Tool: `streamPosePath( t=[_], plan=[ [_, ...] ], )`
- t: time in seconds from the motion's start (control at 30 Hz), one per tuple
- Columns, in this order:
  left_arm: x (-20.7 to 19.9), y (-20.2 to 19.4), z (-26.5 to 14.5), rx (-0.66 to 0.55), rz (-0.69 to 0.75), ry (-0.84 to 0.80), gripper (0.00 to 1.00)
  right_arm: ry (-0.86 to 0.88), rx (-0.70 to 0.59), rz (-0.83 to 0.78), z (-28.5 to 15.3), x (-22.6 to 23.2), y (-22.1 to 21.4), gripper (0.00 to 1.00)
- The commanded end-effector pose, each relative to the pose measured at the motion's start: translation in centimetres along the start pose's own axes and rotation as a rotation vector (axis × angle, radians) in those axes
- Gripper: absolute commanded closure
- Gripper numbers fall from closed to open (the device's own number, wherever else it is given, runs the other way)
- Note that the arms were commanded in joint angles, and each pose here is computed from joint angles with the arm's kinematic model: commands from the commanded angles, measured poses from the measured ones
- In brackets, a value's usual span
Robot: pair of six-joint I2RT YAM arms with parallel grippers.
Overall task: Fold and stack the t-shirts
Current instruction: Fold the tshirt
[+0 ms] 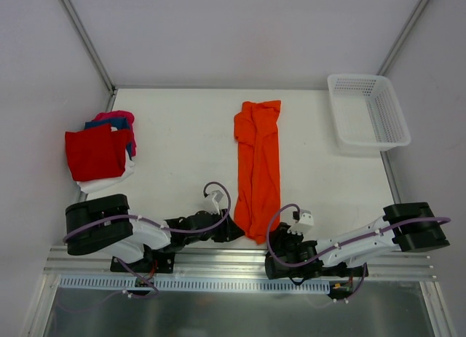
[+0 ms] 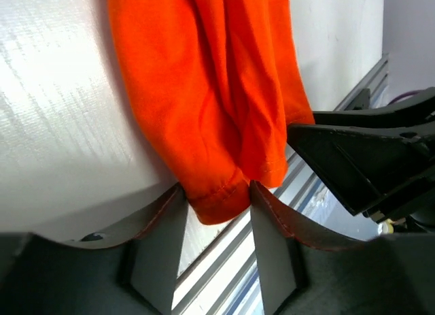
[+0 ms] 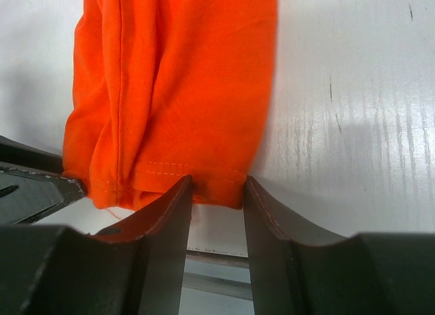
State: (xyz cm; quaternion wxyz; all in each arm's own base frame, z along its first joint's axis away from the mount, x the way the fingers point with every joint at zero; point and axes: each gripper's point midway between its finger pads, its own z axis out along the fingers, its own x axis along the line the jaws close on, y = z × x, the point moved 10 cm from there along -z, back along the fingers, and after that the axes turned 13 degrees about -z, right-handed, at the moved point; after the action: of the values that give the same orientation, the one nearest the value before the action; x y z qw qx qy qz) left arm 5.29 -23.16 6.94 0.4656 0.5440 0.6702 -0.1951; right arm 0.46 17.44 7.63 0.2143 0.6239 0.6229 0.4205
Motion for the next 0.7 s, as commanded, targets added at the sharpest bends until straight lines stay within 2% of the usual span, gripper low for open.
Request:
streamPosePath(
  t=[0.0,0.13,0.23,0.27,0.3,0.33,0.4,0.67],
  plan=[
    [5.2,-0.9,-0.9,0.068,0.091,0.284,0.67,-0.001,0.006,-0.001,0.0,-0.2,-0.1,0.61],
    [5.3,-1.2,-0.6,0.082,0.08,0.281,0.83,-0.004,0.007,0.0,0.0,-0.3,-0.2,0.62],
    [5.5,-1.3,-0.5,0.092,0.074,0.285,0.88,-0.005,0.007,0.0,0.0,-0.3,-0.2,0.64],
    [5.5,-1.3,-0.4,0.094,0.072,0.288,0.93,-0.007,0.007,-0.001,0.0,-0.4,-0.2,0.65],
    [5.5,-1.4,-0.4,0.095,0.072,0.288,0.96,-0.008,0.007,0.0,0.1,-0.4,-0.2,0.68],
    [5.5,-1.4,-0.4,0.095,0.072,0.288,1.0,-0.009,0.006,0.0,0.1,-0.4,-0.3,0.8],
    [5.5,-1.3,-0.4,0.095,0.072,0.288,1.0,-0.015,0.007,0.008,0.1,-0.5,-0.3,0.98],
    [4.4,-1.7,-0.7,0.112,0.094,0.281,1.0,-0.023,0.011,-0.056,-1.0,1.1,0.5,0.99]
  ],
)
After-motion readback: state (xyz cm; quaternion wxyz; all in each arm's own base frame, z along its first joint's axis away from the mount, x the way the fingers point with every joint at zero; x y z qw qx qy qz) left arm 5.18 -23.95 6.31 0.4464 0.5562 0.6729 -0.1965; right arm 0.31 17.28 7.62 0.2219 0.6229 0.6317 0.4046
